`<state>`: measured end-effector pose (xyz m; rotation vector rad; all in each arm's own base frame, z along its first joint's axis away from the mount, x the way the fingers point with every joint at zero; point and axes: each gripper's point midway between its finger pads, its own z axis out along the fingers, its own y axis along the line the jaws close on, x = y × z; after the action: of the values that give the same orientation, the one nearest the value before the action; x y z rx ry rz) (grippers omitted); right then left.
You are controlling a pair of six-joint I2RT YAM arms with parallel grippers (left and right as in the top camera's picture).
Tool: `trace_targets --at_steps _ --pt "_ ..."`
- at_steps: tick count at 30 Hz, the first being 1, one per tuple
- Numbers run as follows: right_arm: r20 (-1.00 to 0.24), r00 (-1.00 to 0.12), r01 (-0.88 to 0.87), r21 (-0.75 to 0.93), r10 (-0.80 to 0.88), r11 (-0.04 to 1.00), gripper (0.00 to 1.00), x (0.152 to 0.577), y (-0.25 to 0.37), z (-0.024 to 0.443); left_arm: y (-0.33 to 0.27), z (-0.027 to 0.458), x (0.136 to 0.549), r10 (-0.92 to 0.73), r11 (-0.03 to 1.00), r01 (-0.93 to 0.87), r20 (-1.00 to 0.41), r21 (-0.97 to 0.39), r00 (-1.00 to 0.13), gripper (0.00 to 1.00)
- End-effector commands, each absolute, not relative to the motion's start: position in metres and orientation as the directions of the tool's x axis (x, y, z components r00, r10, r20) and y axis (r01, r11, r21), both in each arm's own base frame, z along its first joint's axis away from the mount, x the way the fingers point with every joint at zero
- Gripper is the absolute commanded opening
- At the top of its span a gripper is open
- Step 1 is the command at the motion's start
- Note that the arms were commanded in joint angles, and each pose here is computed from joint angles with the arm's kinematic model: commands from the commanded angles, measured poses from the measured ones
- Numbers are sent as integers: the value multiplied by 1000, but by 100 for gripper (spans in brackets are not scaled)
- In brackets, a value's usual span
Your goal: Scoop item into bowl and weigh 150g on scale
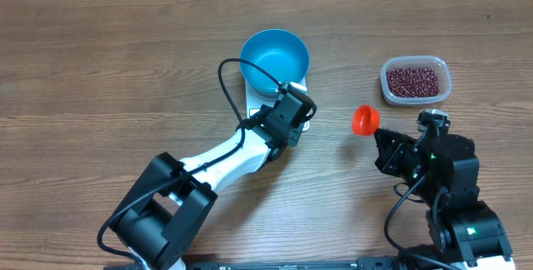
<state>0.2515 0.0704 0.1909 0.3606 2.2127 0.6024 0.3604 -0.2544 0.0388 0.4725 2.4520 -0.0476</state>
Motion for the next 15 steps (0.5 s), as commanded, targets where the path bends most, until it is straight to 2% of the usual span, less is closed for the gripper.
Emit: trace_targets --at_steps 1,15 --pt "-661 -608 40 528 440 848 4 254 69 207 -251 29 361 318 940 331 -584 89 -747 4" --pt "-661 -608 40 528 440 848 4 254 69 207 -251 21 361 318 940 329 -576 90 -753 4"
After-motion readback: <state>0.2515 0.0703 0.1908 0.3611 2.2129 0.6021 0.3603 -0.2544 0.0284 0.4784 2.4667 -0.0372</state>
